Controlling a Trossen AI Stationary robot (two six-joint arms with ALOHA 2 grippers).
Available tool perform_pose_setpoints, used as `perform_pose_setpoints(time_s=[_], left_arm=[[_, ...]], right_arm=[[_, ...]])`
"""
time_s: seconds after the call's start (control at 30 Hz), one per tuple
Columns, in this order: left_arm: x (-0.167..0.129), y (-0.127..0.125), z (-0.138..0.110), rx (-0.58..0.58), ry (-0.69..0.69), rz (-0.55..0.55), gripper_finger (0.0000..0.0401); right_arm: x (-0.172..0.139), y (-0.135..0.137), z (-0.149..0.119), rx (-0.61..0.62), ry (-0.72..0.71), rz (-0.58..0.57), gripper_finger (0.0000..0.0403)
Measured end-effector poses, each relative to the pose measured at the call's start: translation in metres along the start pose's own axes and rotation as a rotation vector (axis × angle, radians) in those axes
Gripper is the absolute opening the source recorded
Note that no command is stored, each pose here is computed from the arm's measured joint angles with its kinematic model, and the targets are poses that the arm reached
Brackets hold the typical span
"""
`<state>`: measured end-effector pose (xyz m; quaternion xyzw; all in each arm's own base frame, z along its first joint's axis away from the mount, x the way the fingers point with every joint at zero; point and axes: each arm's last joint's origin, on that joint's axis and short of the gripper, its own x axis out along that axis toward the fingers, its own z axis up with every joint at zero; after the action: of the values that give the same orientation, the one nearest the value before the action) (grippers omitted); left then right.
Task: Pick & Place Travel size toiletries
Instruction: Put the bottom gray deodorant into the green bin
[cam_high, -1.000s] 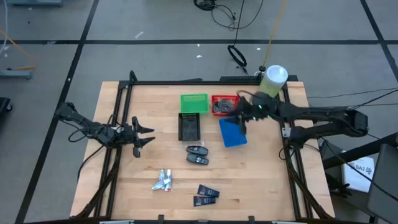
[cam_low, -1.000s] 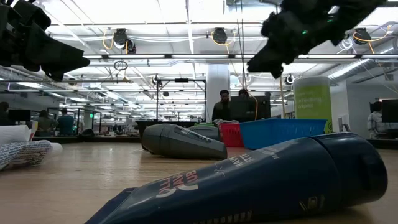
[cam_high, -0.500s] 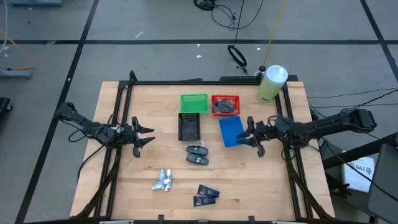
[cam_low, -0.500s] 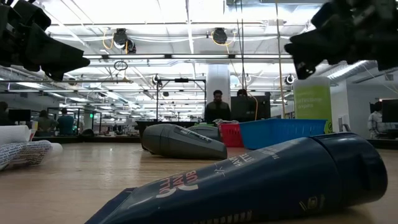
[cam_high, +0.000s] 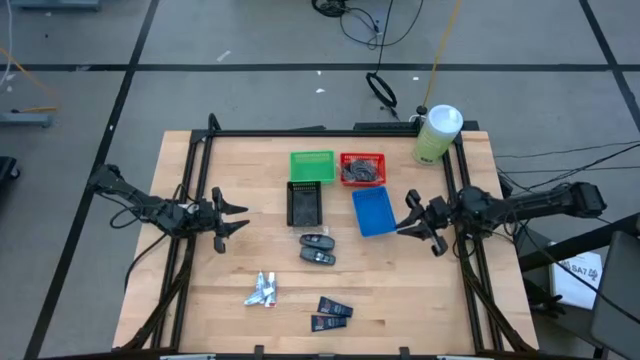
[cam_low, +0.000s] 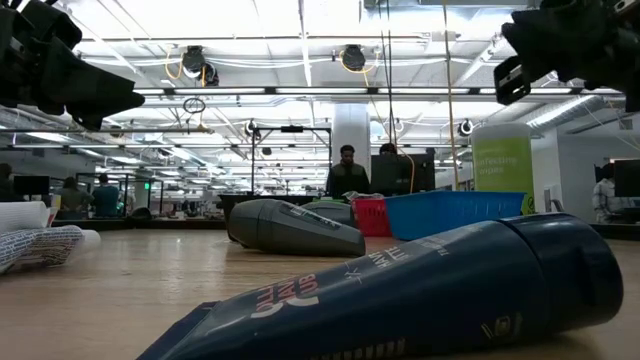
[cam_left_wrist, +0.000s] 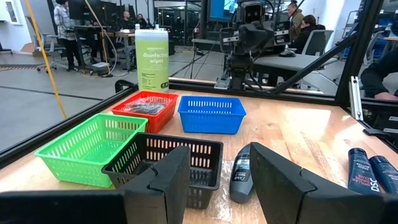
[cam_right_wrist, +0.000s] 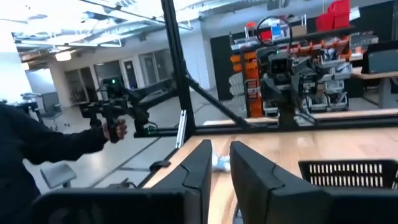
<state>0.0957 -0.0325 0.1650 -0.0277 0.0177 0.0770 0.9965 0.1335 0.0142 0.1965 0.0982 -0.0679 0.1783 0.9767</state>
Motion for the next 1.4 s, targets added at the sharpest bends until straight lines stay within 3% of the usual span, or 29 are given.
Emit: perform_pose_setpoints(time_s=[0.63, 1.4], left_arm=[[0.0, 0.0, 0.003, -0.053, -0.028, -0.002, 0.0163], [0.0, 0.0, 0.011, -0.07, -0.094, -0.006, 0.0163]], right_arm=[[-0.027, 0.013, 0.0, -0.146, 0.06, 0.14, 0.0011], [-0.043, 0.013, -0.013, -0.146, 0.184, 0.07, 0.0001]])
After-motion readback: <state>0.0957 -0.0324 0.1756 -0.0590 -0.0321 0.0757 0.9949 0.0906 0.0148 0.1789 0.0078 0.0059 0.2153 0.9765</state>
